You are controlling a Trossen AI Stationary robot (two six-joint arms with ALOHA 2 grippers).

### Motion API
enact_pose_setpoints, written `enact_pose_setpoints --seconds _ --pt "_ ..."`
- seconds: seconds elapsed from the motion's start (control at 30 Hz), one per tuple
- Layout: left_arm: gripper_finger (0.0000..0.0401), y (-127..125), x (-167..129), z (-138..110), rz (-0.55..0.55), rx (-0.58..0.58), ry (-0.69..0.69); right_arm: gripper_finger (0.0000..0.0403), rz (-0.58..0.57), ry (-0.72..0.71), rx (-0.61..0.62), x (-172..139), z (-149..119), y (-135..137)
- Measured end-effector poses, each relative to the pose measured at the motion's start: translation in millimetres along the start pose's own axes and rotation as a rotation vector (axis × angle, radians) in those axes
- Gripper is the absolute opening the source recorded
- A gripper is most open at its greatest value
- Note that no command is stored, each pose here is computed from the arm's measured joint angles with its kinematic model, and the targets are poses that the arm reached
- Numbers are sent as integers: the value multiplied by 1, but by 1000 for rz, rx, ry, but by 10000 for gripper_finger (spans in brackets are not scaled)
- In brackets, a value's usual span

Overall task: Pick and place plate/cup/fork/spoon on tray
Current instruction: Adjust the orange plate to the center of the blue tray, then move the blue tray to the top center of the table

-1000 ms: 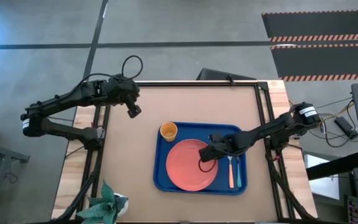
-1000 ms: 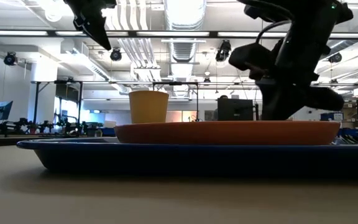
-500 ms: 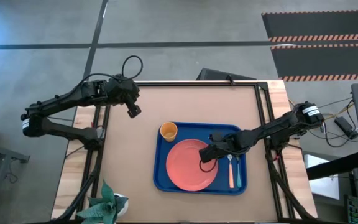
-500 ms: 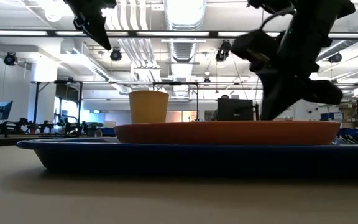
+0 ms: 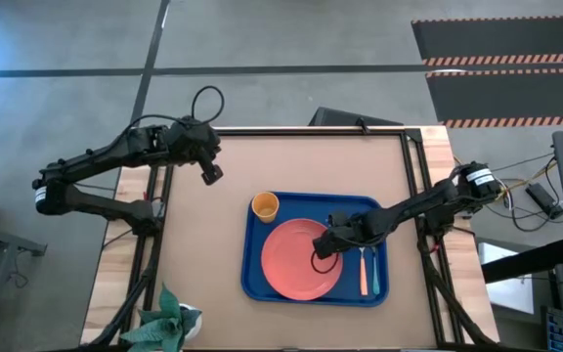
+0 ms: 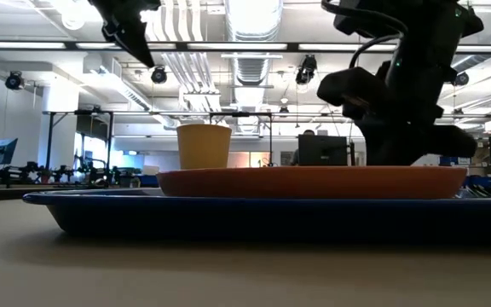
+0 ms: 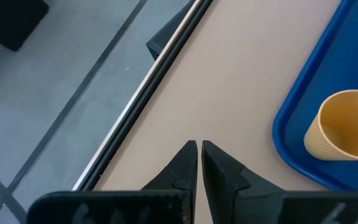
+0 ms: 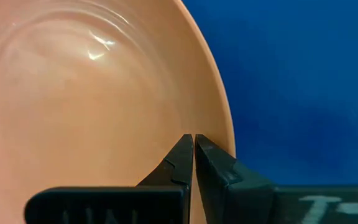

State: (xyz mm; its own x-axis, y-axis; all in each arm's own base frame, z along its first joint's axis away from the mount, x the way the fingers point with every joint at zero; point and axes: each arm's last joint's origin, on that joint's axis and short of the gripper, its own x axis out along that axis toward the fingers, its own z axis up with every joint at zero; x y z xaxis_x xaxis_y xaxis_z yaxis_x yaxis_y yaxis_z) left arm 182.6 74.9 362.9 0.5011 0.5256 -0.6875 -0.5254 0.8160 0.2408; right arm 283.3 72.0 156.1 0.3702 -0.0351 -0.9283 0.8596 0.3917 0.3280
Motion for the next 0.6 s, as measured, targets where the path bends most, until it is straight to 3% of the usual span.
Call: enact_pose_setpoints --seconds 0.33,0.6 --pt "6 -1 0 1 -19 -2 -6 8 -111 87 10 -5 -13 -11" --pt "6 -1 1 1 -19 -4 -5 8 -46 49 -15 -13 -12 3"
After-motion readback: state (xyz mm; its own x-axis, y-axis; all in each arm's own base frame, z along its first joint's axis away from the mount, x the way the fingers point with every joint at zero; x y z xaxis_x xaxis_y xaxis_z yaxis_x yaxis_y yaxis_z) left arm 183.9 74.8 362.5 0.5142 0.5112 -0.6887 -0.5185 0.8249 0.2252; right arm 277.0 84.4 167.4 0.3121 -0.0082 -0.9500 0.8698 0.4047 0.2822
